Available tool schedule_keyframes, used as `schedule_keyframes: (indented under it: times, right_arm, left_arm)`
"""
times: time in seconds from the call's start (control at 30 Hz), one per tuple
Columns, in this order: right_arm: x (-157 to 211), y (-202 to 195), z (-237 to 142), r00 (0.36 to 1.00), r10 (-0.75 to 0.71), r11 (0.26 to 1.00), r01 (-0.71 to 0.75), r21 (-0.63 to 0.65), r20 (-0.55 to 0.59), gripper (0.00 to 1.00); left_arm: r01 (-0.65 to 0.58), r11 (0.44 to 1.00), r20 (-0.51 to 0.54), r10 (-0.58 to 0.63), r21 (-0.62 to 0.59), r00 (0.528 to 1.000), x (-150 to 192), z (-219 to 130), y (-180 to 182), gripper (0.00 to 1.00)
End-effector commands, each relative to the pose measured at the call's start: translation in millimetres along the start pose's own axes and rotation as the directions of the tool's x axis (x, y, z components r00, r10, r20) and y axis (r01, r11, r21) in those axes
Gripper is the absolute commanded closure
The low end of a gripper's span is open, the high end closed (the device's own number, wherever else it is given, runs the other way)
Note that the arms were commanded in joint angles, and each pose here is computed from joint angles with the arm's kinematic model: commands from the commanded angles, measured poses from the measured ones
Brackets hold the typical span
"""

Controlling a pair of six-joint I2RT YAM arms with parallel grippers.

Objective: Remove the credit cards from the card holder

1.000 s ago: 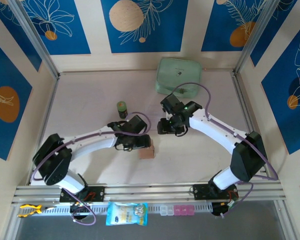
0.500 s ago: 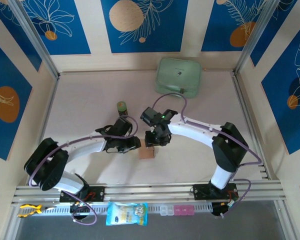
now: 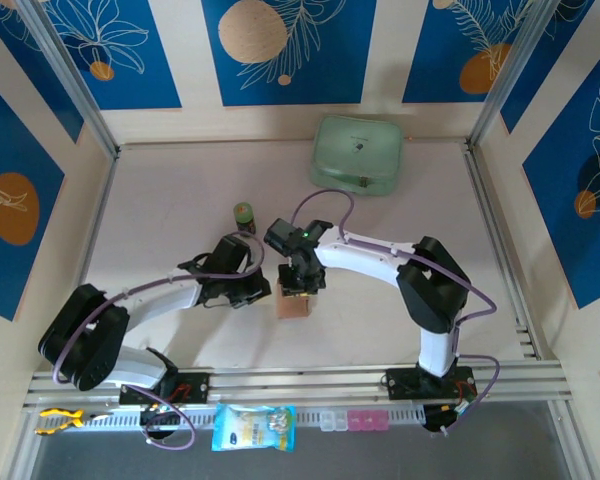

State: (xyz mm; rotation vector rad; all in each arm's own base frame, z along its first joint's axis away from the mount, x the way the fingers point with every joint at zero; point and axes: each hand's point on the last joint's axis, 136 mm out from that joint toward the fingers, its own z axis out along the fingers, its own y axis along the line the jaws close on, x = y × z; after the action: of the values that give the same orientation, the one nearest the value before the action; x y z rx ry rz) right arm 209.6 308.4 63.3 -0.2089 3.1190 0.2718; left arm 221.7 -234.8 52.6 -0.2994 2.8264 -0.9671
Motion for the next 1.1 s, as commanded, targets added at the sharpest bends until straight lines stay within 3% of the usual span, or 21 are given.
schedule_keyframes:
  times: [0.0,0.73,1.07]
  right_arm:
    - [2.8,-0.4,0.9,1.000,0.020,0.999,-0.020,0.042,-0.016,0.67]
    - [3.2,-2.4,27.8,0.998,0.023,0.995,-0.017,0.102,-0.065,0.66]
    - [6.3,-3.5,37.5,0.996,0.043,0.997,-0.038,0.071,-0.078,0.76]
  left_arm:
    - [0.013,0.998,-0.016,-0.012,0.054,1.000,1.8,-3.3,-3.3,0.94]
    - [0.057,0.992,-0.061,-0.050,0.117,0.997,8.2,5.1,-3.1,1.00]
    - [0.082,0.983,-0.092,-0.067,0.164,0.994,14.4,17.8,-15.4,1.00]
